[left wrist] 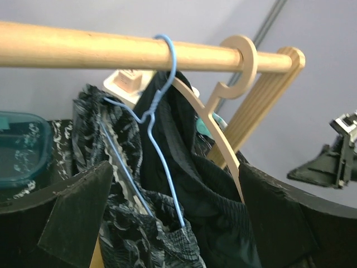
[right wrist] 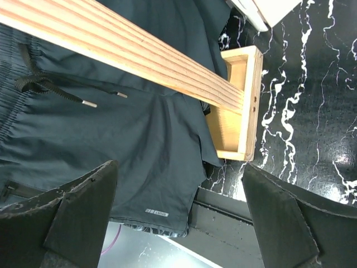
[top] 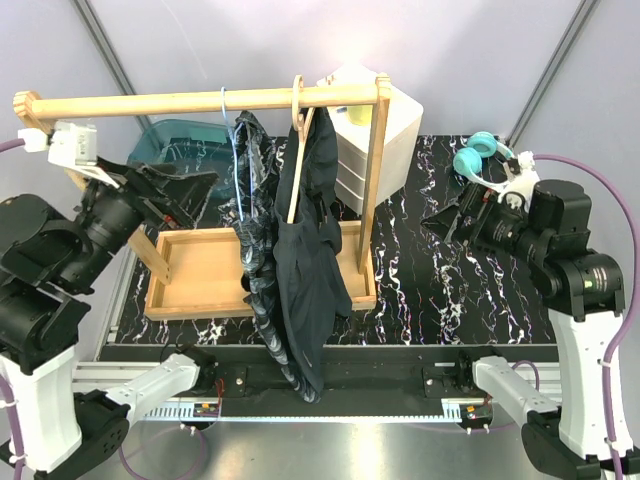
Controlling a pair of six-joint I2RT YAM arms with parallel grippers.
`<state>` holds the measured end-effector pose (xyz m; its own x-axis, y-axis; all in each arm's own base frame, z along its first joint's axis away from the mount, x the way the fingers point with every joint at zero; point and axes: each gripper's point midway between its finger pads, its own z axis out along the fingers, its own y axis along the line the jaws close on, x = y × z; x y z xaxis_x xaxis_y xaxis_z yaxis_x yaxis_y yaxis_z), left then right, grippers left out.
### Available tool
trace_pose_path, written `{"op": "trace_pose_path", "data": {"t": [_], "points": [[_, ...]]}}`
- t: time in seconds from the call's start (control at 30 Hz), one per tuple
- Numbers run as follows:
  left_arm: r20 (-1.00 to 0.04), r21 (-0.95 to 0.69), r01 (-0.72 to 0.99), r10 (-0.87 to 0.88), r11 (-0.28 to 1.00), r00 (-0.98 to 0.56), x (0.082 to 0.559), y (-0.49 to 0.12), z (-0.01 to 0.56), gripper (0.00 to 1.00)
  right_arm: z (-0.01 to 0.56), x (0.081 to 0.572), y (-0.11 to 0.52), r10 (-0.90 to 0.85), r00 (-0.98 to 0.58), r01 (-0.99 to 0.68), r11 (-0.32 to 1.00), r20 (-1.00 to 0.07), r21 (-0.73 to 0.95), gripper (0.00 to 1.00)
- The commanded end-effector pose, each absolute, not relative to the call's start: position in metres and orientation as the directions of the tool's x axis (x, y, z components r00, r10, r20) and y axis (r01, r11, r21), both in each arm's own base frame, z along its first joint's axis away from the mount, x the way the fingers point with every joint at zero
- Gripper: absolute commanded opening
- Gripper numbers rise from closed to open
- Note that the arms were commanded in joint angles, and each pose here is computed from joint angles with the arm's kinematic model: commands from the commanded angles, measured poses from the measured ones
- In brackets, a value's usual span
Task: Remove the shorts from the hanger
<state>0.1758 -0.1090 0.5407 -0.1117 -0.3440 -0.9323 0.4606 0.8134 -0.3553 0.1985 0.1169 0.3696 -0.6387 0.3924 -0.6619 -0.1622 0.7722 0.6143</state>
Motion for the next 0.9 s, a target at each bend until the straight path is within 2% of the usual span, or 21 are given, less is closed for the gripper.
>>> {"op": "trace_pose_path", "data": {"t": [0.0,0.03,0.17,0.37,0.57,0.87], "points": [[-0.909,-0.417,0.516,-0.345,0.748,-0.234,0.178,-0.134,0.52,0.95,0.383,0.203,0.124,0.342,-0.643,-0.231,0.766,-0.685,0.6,1.0],[-0.905,-0.424,0.518,-0.349,0.742,-0.242,0.178,-0.136,0.518,0.94,0.388,0.201,0.132,0.323,-0.655,-0.279,0.736,-0.683,0.617,1.0],[-0.887,-0.462,0.523,-0.366,0.716,-0.282,0.18,-0.143,0.508,0.89,0.382,0.211,0.156,0.269,-0.738,-0.298,0.693,-0.619,0.657,1.0],[-0.867,-0.498,0.524,-0.387,0.691,-0.313,0.184,-0.151,0.499,0.86,0.398,0.201,0.223,0.114,-0.755,-0.421,0.67,-0.646,0.611,1.0],[-0.833,-0.551,0.487,-0.411,0.678,-0.371,0.195,-0.158,0.489,0.8,0.411,0.189,0.251,0.122,-0.756,-0.44,0.633,-0.643,0.637,1.0],[-0.802,-0.592,0.454,-0.43,0.666,-0.414,0.206,-0.165,0.475,0.71,0.43,0.164,0.281,0.07,-0.726,-0.491,0.644,-0.684,0.587,1.0]]}}
